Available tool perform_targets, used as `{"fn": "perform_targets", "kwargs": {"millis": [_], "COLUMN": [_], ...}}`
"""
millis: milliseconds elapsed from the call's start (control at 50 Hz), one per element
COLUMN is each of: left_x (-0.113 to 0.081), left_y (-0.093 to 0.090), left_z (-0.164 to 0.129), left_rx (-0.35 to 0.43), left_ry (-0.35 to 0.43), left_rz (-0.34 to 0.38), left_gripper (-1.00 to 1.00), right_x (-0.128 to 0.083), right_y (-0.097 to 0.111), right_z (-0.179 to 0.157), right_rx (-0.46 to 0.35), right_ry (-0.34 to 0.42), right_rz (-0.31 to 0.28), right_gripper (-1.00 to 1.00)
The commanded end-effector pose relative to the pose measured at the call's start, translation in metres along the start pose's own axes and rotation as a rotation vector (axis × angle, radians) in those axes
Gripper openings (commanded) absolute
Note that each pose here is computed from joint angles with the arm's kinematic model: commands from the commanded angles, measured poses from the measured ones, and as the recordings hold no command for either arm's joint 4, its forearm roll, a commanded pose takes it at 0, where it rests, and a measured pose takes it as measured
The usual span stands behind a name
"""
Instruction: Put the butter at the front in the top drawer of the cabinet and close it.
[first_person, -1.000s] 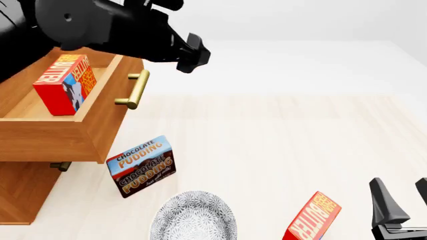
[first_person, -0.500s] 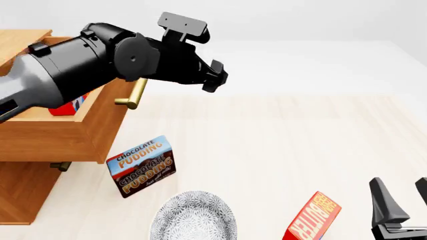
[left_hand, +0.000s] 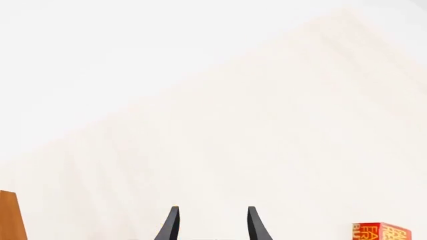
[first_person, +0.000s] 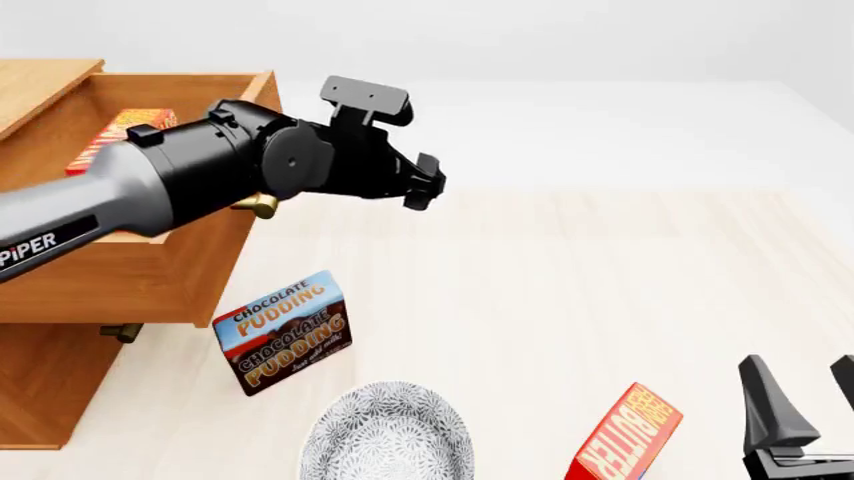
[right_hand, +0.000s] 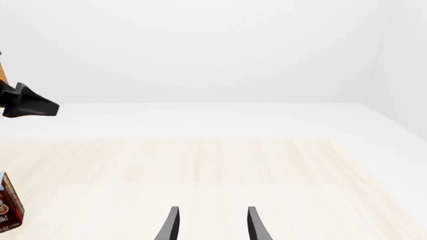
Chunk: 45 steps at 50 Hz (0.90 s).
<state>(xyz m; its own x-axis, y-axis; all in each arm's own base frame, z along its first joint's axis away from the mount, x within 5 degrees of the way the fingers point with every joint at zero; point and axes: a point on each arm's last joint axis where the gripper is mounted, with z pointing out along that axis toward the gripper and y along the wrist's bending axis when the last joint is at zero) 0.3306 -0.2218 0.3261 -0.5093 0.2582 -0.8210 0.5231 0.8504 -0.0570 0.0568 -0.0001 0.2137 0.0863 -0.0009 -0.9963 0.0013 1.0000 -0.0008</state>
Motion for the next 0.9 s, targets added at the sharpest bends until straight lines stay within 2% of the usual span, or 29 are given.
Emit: {"fn": "perform_targets", "kwargs": {"millis": [20,400,900], "left_x": [0.013,0.032,0.042], "left_y": [0.015,0.049,0.086], "left_z": [0.01,0.007,-0.014], "left_rx": [-0.031,-0.102,-0.187], "left_ry": [0.02,0.033,0.036], "left_rz": [-0.04,-0.098,-0.133], "left_gripper": [1.0,1.0,1.0], "right_x": [0.0,0.0,0.0], "right_y": [0.0,0.0,0.0], "right_z": [0.0,0.0,0.0], "right_rx": [0.0,0.0,0.0], "right_ry": [0.0,0.0,0.0], "right_rz": [0.0,0.0,0.0], "right_gripper": [1.0,1.0,1.0]}}
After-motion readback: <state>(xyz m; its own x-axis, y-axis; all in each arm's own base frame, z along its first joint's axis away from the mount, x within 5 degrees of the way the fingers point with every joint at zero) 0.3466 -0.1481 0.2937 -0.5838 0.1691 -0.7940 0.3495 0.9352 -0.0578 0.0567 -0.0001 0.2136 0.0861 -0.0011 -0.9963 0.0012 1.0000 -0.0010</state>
